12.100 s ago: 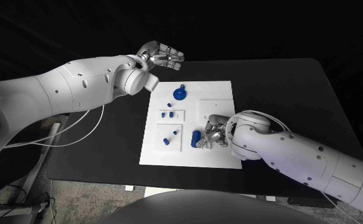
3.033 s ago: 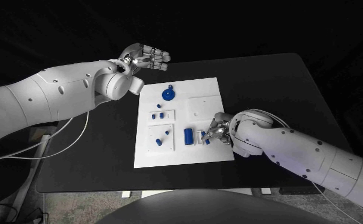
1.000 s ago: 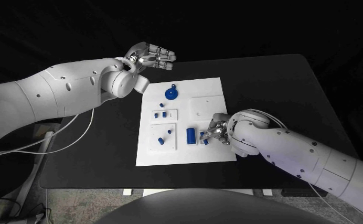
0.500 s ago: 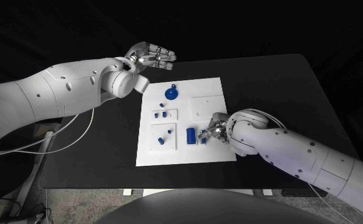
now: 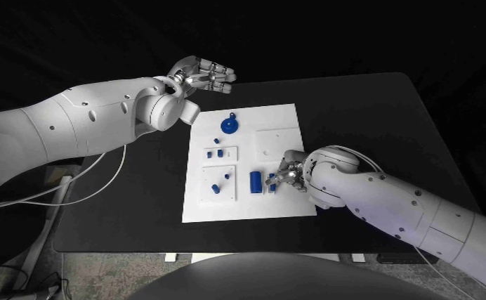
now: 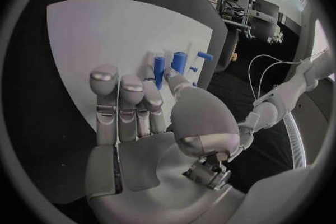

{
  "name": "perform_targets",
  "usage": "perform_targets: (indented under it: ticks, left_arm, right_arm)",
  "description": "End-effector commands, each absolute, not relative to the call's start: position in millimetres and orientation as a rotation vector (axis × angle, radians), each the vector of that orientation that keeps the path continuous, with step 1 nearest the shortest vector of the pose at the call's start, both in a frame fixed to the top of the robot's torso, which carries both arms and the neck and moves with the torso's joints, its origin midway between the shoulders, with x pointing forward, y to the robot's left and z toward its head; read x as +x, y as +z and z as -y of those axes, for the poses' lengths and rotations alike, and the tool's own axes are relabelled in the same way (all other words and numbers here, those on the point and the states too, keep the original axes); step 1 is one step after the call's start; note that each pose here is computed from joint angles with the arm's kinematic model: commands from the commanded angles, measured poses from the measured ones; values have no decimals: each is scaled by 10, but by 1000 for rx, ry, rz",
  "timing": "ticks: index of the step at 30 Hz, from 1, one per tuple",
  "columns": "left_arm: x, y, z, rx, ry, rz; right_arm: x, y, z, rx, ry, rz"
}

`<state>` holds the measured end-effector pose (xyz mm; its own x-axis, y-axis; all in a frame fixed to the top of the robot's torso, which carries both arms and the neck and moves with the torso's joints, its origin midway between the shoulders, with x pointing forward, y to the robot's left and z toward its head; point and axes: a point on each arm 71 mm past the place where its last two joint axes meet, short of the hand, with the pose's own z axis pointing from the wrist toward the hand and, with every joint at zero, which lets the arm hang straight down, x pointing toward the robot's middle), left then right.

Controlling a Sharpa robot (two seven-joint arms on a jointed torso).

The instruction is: Assemble the parts on the task board

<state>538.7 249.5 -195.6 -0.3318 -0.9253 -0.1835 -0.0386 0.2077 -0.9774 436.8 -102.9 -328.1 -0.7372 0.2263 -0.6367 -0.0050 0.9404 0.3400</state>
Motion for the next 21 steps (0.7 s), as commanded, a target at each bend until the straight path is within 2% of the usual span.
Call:
perform_targets:
  ticks: [1,21]
  left_arm:
    - [5388,-1943,-2473,-922,-1266,-1597]
    - [5390,-1946,-2469,-920,-1264,-1602]
  right_arm:
    - [4357,-3266,992,128,445,-2362]
    - [4329,-3255,968,105,451,-2376]
